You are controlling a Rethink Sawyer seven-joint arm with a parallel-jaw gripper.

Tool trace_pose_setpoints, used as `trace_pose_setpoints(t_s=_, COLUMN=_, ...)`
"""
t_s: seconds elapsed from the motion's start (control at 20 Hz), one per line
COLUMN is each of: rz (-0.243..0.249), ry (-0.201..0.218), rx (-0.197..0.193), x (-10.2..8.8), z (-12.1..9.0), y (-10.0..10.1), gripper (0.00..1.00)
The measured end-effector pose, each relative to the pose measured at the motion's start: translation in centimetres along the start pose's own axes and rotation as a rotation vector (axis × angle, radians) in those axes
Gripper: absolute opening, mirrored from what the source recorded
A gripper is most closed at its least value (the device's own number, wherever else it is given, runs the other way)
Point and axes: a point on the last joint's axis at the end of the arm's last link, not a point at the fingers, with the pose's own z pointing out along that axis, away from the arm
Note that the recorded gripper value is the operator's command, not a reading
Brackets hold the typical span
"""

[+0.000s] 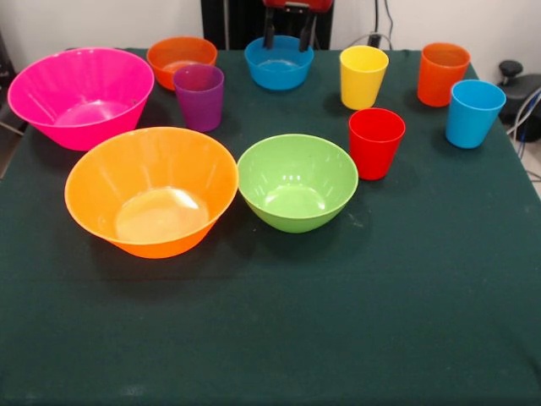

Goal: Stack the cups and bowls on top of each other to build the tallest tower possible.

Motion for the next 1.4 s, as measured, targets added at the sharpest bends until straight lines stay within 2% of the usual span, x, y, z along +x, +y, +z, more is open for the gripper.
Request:
trace_pose_setpoints(t_s=0.35, rz=0.007, ry=0.008, rx=0.000, x=-1.0, z=-2.2, y=1.7, gripper=1.00)
trace_pose_setpoints(t_s=0.75, rz=0.014, ry=0.013, rx=-0.009, x=-1.4, z=-3.4, y=5.1, gripper=1.00)
trace_pose_setpoints(t_s=1.05, rz=0.023, ry=0.024, rx=-0.010, x=-1.1, z=-3.0, y=5.6, gripper=1.00)
trace_pose_setpoints(t_s=1.4, rz=0.049, ry=0.077, rx=-0.012, x=0.0, z=-1.2, y=5.0, gripper=1.00)
